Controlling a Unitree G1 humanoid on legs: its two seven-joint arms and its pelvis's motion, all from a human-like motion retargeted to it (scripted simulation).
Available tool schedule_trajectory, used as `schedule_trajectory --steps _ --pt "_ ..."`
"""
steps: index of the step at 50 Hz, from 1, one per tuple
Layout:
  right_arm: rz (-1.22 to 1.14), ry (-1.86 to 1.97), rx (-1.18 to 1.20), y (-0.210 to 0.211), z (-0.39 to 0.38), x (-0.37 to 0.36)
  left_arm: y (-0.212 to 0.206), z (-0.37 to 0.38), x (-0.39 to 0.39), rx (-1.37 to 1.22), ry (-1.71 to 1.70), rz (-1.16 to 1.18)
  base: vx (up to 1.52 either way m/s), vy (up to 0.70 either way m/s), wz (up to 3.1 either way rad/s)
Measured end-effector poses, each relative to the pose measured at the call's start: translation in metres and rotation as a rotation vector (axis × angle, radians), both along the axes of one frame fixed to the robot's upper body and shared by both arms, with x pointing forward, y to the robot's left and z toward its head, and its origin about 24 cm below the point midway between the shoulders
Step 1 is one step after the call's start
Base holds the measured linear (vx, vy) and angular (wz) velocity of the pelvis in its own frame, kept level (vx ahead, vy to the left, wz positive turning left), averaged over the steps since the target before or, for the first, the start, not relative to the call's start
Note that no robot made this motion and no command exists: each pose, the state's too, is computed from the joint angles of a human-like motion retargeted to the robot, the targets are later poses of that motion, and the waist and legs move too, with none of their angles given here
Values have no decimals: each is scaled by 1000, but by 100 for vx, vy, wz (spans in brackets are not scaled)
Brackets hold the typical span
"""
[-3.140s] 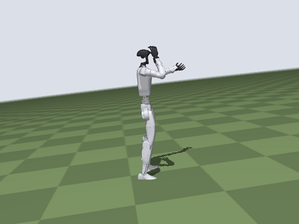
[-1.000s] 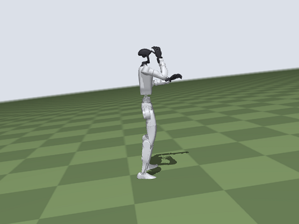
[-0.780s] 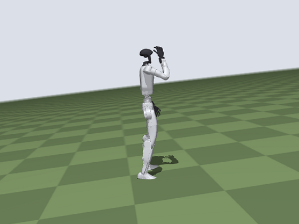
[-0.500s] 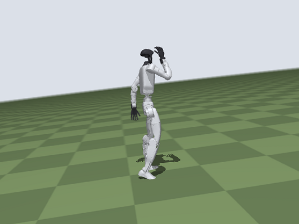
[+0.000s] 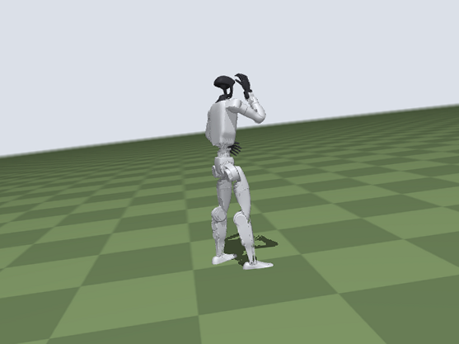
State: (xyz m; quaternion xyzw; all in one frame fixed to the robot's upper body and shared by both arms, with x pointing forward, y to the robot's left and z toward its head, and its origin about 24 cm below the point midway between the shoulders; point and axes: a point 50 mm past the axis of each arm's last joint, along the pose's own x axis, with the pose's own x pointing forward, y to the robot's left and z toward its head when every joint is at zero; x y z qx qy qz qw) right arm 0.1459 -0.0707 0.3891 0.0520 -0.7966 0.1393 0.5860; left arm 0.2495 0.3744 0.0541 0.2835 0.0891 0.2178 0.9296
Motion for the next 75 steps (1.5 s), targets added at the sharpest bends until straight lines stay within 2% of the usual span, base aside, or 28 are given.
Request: schedule_trajectory --steps 3,8,11,14,18,21,24,27,30,33,35,37,40,43,45,48,53,57,59,63,66,68,71,75 --pt "13 11 30 -2 -2 1 -6 117 38 217 -492 83 13 -8 18" --pt "2 2 20 2 -4 0 -65 297 37 486 -1164 102 14 -11 -1" --pt "4 -16 1 6 -5 -3 -103 359 23 648 -1357 81 14 -16 -22" --pt "28 -34 -11 9 -4 -6 -134 391 23 790 -1395 28 14 -16 -26" --pt "64 -27 -65 14 -1 -8 -155 390 54 928 -1111 -200 13 -14 -24" --pt "47 -18 -140 20 1 -7 -162 367 84 931 -688 -478 13 -12 -21" --pt "42 -17 -188 21 1 -7 -157 347 98 897 -432 -608 13 -10 -23" --pt "54 -24 -161 18 1 -9 -142 349 99 885 -481 -509 12 -9 -25" --pt "92 -23 -103 13 2 -10 -115 367 91 855 -727 -210 11 -9 -23" --pt "109 -8 -75 11 2 -10 -90 374 86 721 -854 21 9 -9 -21" --pt "104 5 -88 13 3 -9 -85 367 94 605 -811 21 7 -8 -16" --pt "95 24 -109 17 4 -8 -90 349 109 505 -677 -99 5 -8 -15" --pt "81 40 -165 23 4 -7 -115 310 132 406 -346 -431 3 -4 -8" --pt "81 25 -215 26 2 -9 -142 276 139 412 -60 -707 0 0 0" --pt "78 5 -216 25 2 -11 -148 270 139 486 -13 -747 0 0 0" --pt "72 -28 -181 21 2 -14 -140 280 137 663 -112 -631 2 1 -7" --pt "91 -64 -102 14 3 -17 -94 318 119 908 -423 -188 5 3 -31" --pt "96 -64 -60 12 3 -16 -61 330 104 1051 -431 50 5 -2 -40" --pt "84 -62 -70 14 3 -16 -55 325 105 1066 -326 21 6 -2 -32" --pt "55 -68 -145 20 2 -15 -59 299 113 996 4 -257 8 3 -21" --pt "67 -71 -160 21 0 -15 -65 290 112 1043 92 -360 11 11 -8" --pt "91 -70 -136 19 0 -15 -66 297 108 1144 35 -335 12 16 3" --pt "150 -64 -73 15 0 -16 -62 316 97 1356 -185 -152 12 18 14" --pt "173 -44 -48 15 0 -14 -51 327 90 1383 -260 -20 10 15 18"
